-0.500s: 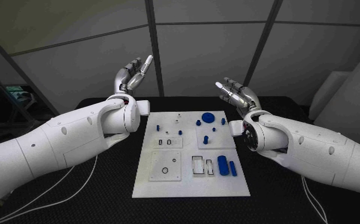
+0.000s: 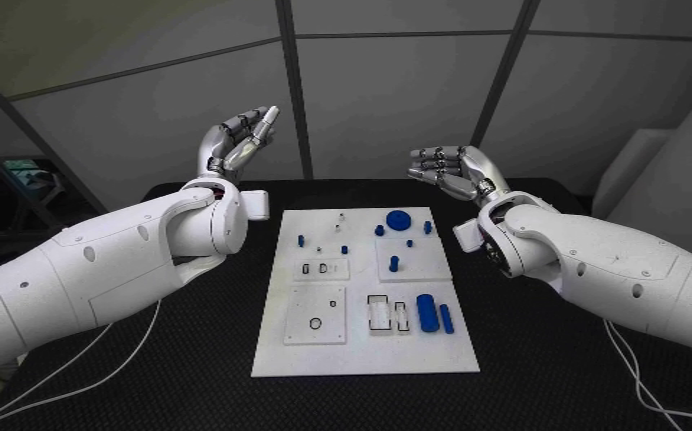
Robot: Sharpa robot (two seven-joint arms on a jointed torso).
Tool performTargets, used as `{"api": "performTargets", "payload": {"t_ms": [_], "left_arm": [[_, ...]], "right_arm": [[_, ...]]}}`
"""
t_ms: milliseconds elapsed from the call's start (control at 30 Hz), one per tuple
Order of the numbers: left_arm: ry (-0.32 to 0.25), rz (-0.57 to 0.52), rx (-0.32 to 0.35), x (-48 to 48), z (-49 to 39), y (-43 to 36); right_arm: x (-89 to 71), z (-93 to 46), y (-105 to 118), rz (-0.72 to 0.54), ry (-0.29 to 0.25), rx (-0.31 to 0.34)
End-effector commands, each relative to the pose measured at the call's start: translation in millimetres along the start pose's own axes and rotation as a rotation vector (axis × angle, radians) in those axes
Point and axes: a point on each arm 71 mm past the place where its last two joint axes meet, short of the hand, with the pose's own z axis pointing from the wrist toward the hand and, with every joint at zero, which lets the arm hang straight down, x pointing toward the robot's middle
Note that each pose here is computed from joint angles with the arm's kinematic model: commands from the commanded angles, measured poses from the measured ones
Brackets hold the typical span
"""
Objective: Assemble the parts on the task board
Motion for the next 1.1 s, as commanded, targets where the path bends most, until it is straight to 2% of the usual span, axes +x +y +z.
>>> {"api": "performTargets", "payload": {"t_ms": [33,367,667,800,1100], "left_arm": [[0.083,0.005,0.032,2.0,-2.8,-6.0],[0.191,-0.011,0.013,6.3,-20.3,-17.4],[0.264,-0.044,0.003,20.2,-34.5,-25.3],[0.287,-0.056,-0.002,25.2,-39.0,-27.5],[0.301,-0.063,-0.003,26.6,-44.2,-31.0]], "right_arm": [[1.3,3.9,9,-0.217,0.096,-0.072],[-10.5,20.9,31,-0.573,0.204,-0.082],[-2.3,28.2,42,-0.838,0.279,-0.058],[4.1,30.6,44,-0.915,0.302,-0.053],[11.9,31.8,44,-0.984,0.351,-0.028]]}}
